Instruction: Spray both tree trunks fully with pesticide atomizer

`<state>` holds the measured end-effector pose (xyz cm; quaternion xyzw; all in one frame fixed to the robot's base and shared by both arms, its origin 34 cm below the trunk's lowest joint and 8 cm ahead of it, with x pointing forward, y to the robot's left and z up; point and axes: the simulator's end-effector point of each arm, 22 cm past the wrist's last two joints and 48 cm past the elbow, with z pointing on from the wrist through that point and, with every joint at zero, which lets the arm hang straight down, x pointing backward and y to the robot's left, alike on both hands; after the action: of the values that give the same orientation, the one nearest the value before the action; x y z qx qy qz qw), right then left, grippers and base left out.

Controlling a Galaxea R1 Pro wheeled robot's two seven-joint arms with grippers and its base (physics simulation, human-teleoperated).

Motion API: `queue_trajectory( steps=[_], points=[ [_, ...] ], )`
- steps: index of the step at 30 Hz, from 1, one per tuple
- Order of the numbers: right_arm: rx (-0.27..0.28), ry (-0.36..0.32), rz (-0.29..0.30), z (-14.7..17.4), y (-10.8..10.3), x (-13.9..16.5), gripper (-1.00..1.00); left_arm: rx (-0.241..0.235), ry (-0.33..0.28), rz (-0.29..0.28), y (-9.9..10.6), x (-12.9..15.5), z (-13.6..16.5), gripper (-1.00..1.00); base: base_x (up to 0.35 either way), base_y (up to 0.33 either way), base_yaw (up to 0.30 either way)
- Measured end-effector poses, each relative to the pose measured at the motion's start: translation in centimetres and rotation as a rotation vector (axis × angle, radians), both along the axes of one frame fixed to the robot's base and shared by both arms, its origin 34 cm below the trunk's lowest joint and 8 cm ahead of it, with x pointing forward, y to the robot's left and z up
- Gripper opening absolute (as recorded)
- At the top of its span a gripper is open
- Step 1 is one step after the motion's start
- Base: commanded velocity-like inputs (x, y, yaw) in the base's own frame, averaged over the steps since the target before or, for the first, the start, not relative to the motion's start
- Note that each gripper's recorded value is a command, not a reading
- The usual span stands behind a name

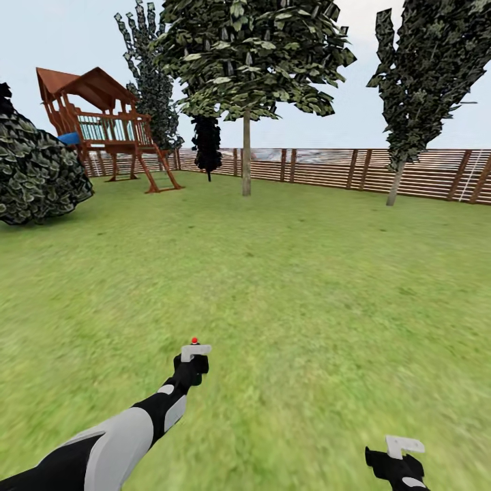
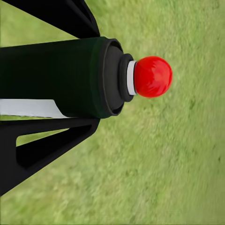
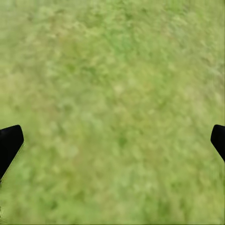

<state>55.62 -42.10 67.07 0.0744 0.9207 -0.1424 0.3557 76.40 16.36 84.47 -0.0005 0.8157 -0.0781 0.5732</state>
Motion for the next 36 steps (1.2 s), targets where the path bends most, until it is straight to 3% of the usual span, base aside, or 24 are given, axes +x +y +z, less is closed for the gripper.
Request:
queue_trajectory(
  steps=[36],
  points=[
    [0.000, 0.000, 0.000, 0.00, 0.00, 0.00, 1.00, 0.000, -0.001, 0.000, 0.00, 0.01, 0.02, -1.00, 0.350, 0.000, 0.000]
  ],
)
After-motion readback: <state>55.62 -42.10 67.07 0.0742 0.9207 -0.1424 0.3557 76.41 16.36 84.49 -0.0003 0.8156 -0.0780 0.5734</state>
